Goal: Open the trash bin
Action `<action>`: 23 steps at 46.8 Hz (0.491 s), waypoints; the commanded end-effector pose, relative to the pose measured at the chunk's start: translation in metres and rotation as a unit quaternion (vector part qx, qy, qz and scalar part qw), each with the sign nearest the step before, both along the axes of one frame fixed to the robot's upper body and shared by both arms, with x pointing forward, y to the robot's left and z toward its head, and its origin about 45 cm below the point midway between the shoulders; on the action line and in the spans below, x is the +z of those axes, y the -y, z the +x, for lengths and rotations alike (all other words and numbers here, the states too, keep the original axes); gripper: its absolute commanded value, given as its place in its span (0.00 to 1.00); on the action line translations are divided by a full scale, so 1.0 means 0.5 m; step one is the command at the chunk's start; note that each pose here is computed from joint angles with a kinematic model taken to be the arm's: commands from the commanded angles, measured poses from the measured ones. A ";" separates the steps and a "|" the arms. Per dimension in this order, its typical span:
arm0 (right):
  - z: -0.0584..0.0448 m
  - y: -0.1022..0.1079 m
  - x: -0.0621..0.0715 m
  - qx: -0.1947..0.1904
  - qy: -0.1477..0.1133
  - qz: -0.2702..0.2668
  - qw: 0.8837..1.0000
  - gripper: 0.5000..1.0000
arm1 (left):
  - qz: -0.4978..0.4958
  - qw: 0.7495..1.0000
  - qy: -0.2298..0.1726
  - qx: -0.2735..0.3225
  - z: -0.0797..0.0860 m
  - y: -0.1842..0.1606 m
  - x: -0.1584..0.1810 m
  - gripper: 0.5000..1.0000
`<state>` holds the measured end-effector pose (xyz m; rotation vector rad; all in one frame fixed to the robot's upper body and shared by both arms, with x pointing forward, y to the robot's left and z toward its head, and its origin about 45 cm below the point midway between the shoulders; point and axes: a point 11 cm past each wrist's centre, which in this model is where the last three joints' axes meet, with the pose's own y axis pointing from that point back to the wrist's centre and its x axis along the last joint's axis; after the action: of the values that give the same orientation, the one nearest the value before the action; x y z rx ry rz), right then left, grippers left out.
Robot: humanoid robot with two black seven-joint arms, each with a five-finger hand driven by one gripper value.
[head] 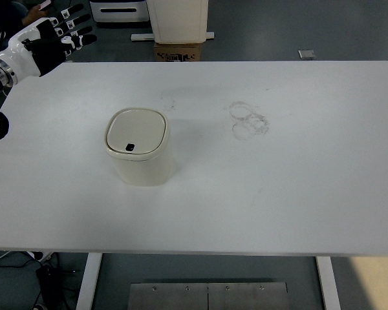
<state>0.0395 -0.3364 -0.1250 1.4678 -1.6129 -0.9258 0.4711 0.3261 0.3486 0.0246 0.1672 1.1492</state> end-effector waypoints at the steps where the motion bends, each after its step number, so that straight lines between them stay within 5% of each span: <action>1: 0.000 0.000 0.000 0.000 0.000 0.000 1.000 0.98 | 0.041 0.999 0.004 -0.011 0.000 0.003 0.019 1.00; 23: 0.000 0.000 0.000 0.000 0.000 0.000 1.000 0.98 | 0.232 0.964 -0.046 -0.124 -0.058 0.043 0.034 1.00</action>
<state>0.0394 -0.3364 -0.1250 1.4677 -1.6127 -0.9260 0.4438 0.3052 0.3651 0.4650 -0.0117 0.9410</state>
